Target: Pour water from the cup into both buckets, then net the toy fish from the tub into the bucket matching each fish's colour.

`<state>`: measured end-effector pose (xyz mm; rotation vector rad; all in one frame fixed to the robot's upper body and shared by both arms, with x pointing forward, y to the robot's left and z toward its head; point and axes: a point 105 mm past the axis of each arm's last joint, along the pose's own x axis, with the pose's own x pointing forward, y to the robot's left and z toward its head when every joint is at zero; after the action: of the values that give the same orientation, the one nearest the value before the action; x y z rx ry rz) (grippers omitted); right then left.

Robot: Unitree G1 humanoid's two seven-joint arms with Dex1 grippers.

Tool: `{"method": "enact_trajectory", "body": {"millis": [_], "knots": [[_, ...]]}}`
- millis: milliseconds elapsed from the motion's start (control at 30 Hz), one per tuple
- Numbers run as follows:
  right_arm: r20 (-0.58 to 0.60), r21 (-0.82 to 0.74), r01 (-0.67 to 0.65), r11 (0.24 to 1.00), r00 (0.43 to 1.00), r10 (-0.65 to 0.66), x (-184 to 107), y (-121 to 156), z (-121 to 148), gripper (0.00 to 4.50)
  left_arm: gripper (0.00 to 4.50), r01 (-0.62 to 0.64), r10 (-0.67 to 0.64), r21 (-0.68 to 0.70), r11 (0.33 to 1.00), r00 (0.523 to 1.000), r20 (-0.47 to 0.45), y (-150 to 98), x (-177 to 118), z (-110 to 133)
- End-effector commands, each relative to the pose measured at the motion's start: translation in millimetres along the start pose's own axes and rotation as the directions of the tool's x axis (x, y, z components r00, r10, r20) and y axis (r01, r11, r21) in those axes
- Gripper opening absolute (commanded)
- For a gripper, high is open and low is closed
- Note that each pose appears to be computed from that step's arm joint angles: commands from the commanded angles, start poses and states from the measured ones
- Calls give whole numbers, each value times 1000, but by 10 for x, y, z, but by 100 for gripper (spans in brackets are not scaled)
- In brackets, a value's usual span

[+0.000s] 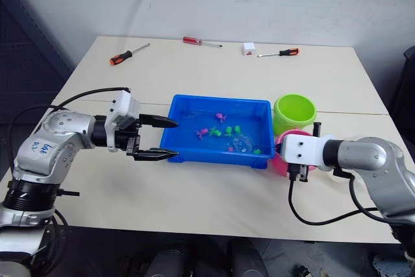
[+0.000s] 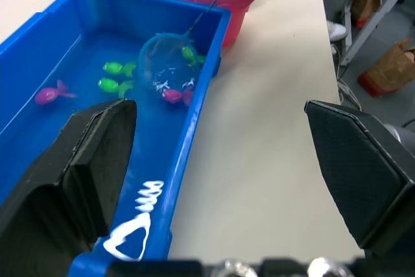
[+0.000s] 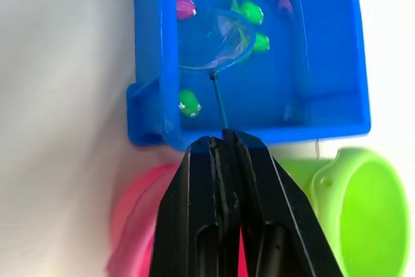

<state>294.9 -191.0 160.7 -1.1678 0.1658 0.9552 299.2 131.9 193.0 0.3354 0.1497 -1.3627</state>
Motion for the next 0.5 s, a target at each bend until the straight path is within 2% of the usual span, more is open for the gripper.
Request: {"method": "enact_trajectory", "body": {"millis": [33, 167, 300, 500], "knots": [[14, -78, 6, 997, 1000, -5, 75, -71, 44, 0, 448, -16, 16, 40, 999, 1000, 11, 25, -70, 83], [67, -26, -18, 1000, 998, 19, 154, -84, 106, 0, 448, -35, 34, 49, 998, 999, 22, 40, -76, 114], [127, 165, -23, 986, 992, 2, 130, -111, 145, 0, 448, -49, 48, 47, 998, 999, 25, 42, -101, 113], [180, 438, -57, 897, 983, -25, -28, -140, 156, 0, 448, -55, 54, 45, 997, 998, 34, 70, -92, 115]]}}
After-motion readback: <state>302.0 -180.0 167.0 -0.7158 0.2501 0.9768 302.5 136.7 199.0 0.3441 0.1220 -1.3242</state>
